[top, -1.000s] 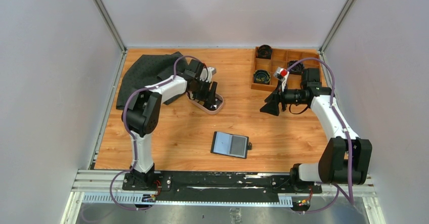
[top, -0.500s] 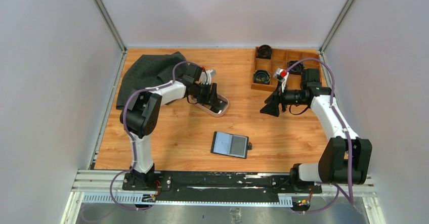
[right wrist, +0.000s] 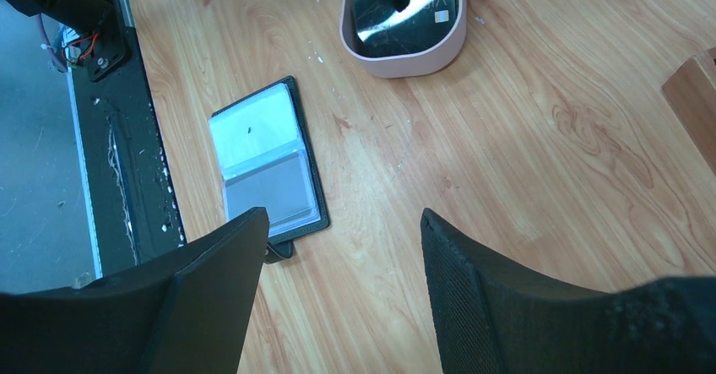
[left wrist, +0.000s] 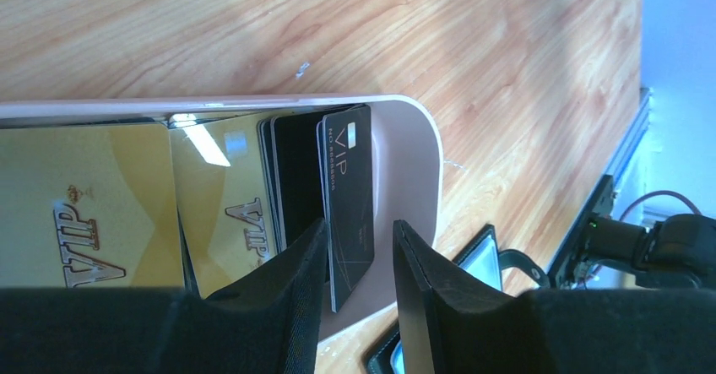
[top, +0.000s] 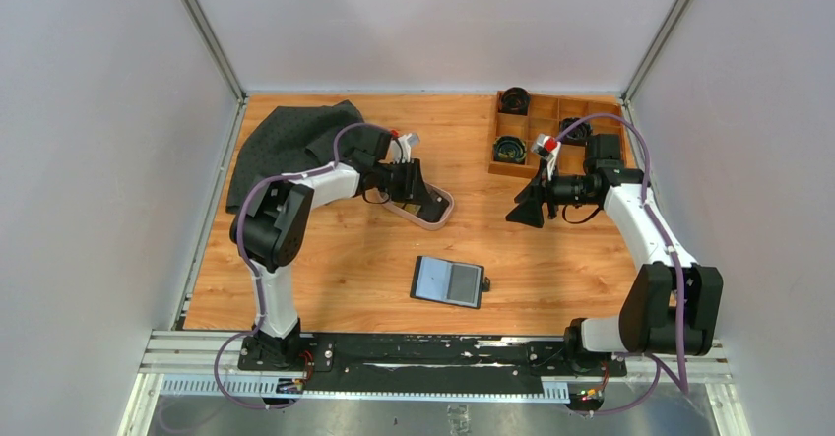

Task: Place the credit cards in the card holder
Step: Move the storage box to the center of the board.

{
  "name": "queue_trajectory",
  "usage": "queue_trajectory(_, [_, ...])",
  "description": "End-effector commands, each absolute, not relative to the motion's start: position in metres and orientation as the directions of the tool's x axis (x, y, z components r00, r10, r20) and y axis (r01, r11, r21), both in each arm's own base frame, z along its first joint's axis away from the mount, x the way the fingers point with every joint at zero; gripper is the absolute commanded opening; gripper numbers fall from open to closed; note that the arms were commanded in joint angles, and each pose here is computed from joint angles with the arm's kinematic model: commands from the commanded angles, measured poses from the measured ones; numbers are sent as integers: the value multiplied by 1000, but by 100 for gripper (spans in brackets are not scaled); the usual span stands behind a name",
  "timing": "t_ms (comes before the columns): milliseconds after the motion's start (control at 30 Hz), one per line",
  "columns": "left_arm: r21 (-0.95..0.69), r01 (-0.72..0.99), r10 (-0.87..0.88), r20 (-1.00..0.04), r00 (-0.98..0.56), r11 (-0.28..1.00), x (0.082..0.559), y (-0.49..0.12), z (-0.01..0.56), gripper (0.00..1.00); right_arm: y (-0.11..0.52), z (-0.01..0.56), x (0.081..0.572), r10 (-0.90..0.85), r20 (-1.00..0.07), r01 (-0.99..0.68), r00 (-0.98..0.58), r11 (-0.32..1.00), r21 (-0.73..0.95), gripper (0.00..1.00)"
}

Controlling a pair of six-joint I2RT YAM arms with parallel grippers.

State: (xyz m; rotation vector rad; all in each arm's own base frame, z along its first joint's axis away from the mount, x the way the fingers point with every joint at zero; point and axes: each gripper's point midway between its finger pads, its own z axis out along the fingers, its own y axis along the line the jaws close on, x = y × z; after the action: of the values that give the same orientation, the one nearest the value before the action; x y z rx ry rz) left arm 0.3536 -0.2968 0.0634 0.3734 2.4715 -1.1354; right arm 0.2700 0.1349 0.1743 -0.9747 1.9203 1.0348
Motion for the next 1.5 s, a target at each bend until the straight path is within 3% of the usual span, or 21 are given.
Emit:
queue_trajectory(0, [-716, 418, 57, -470, -881, 559, 346, -312, 84, 35, 131, 176, 272, -272, -853, -861, -446, 391, 326, 70])
queue_trajectory(800, [-648, 446, 148, -462, -875, 617, 337, -332, 57, 29, 131, 174, 272, -277, -846, -860, -456, 382, 339, 70])
queue_trajectory(1167, [-657, 460, 141, -478, -867, 598, 335, -345, 66, 0, 134, 173, 271, -264, -839, -854, -476, 368, 368, 70])
queue_trajectory(1267, [-658, 467, 148, -481, -864, 590, 333, -350, 68, 0, 134, 172, 271, -261, -834, -849, -486, 367, 380, 70])
queue_trajectory(1467, [-660, 473, 165, -474, -865, 584, 326, -358, 65, 10, 136, 169, 271, -260, -824, -841, -504, 362, 401, 70])
